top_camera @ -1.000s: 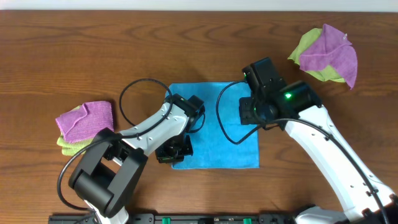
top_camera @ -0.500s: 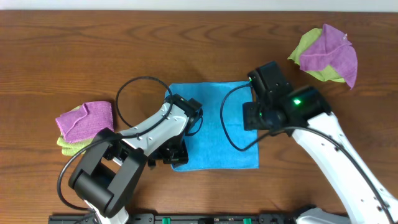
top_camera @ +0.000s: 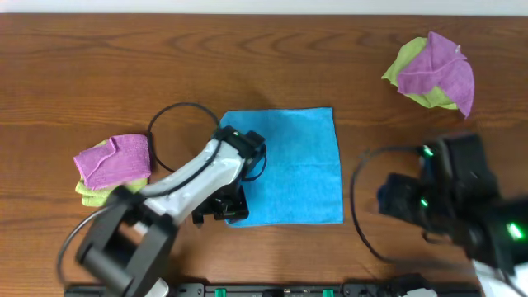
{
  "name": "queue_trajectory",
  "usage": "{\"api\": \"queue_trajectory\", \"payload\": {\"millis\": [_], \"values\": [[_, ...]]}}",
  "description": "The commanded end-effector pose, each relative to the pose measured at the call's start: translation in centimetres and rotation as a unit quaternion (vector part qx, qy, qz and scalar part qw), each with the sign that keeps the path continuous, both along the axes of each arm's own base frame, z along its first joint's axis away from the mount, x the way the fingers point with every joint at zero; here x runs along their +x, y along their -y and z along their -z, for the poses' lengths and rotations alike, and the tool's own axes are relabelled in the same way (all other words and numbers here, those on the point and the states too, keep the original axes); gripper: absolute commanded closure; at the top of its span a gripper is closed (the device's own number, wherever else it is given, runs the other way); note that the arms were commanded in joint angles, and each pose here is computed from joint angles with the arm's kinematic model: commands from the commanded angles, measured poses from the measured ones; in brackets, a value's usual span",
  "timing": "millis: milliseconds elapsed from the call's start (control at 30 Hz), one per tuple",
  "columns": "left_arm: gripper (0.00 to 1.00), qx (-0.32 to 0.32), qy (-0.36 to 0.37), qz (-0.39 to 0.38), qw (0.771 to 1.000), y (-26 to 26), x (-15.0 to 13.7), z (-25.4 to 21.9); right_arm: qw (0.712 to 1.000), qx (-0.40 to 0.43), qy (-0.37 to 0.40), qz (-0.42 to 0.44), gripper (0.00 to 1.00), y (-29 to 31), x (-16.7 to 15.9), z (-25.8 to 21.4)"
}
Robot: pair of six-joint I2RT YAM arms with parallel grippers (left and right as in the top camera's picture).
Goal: Fold the cloth
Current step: 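Withdraw both grippers toward the bottom edge of the blue cloth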
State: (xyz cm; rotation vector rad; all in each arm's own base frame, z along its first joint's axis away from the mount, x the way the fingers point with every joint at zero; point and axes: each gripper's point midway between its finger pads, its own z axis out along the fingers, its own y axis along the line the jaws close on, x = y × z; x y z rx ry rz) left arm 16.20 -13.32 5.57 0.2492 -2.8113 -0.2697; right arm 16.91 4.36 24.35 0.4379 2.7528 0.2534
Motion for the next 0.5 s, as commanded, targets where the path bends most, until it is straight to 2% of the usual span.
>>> {"api": "queue_trajectory", "payload": {"millis": [0,100,167,267,467], "values": [[0.28,-0.066,0.060,-0.018,0.996,1.4,0.6,-2.8,1.000,0.022,0.010,0.007,0.35,0.2,-2.0,0.2],[0.25,-0.119,0.132,-0.026,0.984,2.1,1.5,-5.7,0.999,0.054,0.004,0.000,0.35,-0.5,-3.9,2.3],[0.23,-0.134,0.155,-0.037,0.978,2.0,1.5,-6.8,0.997,0.078,0.002,-0.010,0.34,-1.3,-4.5,3.9],[0.23,-0.145,0.158,-0.077,0.974,1.7,0.3,-6.7,0.992,0.121,0.002,-0.021,0.34,-2.7,-4.7,6.3],[0.25,-0.191,0.167,-0.153,0.955,1.5,-1.9,-5.3,0.990,0.141,-0.009,-0.007,0.34,-3.3,-4.2,9.2]]}}
